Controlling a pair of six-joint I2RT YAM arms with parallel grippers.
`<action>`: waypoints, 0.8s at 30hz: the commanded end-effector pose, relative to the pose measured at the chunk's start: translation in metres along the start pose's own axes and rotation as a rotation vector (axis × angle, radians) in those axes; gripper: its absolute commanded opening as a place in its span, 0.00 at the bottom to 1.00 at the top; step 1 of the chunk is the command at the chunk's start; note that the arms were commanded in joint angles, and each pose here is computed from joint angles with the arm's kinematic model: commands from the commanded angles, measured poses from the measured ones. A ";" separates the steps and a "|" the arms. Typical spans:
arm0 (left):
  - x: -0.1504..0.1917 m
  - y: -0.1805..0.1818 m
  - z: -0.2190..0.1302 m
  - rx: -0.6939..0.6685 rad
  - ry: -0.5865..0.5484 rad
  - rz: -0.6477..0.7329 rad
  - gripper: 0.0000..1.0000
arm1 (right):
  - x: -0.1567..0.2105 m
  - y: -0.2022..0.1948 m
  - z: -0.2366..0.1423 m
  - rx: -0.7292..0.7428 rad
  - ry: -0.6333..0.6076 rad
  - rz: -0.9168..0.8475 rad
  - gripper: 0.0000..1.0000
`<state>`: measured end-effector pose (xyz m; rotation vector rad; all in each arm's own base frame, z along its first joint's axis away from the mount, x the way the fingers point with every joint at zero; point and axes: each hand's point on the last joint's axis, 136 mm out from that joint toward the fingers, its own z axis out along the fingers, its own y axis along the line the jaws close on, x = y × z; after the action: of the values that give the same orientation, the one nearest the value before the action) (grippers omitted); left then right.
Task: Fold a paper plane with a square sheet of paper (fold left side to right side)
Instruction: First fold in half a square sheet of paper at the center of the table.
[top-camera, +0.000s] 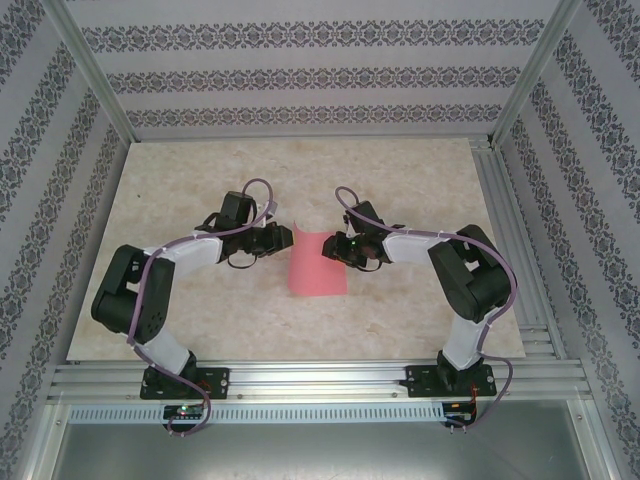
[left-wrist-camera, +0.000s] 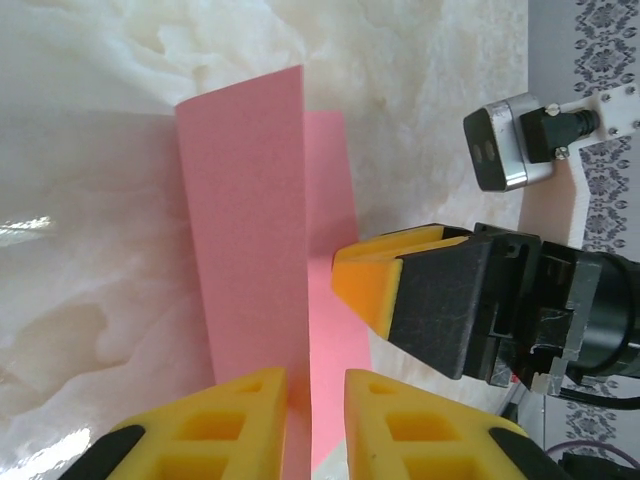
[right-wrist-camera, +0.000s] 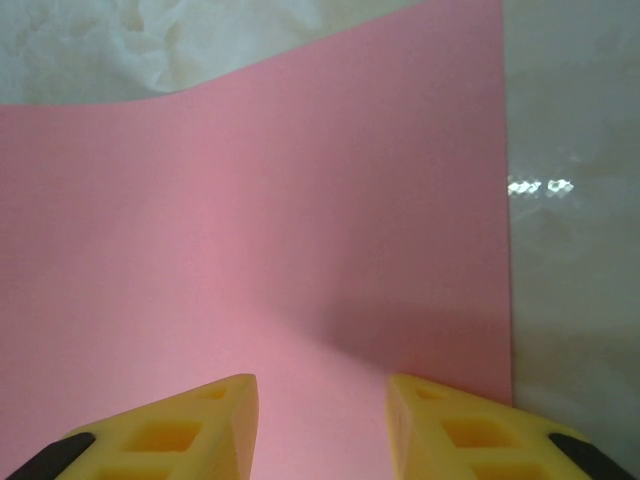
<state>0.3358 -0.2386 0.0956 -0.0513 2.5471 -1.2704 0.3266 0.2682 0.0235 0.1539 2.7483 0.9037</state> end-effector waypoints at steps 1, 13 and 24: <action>-0.007 -0.017 0.006 0.082 -0.005 0.016 0.25 | -0.003 0.008 0.001 -0.008 -0.018 -0.009 0.39; -0.008 -0.033 0.033 0.138 0.030 0.024 0.26 | -0.008 0.012 0.004 -0.037 -0.015 0.009 0.39; -0.007 -0.037 0.049 0.139 0.054 0.033 0.25 | -0.039 0.046 -0.041 -0.274 -0.136 0.045 0.44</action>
<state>0.3458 -0.2866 0.0856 0.0030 2.5449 -1.4143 0.3434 0.2656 0.0535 0.2345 2.6192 1.0694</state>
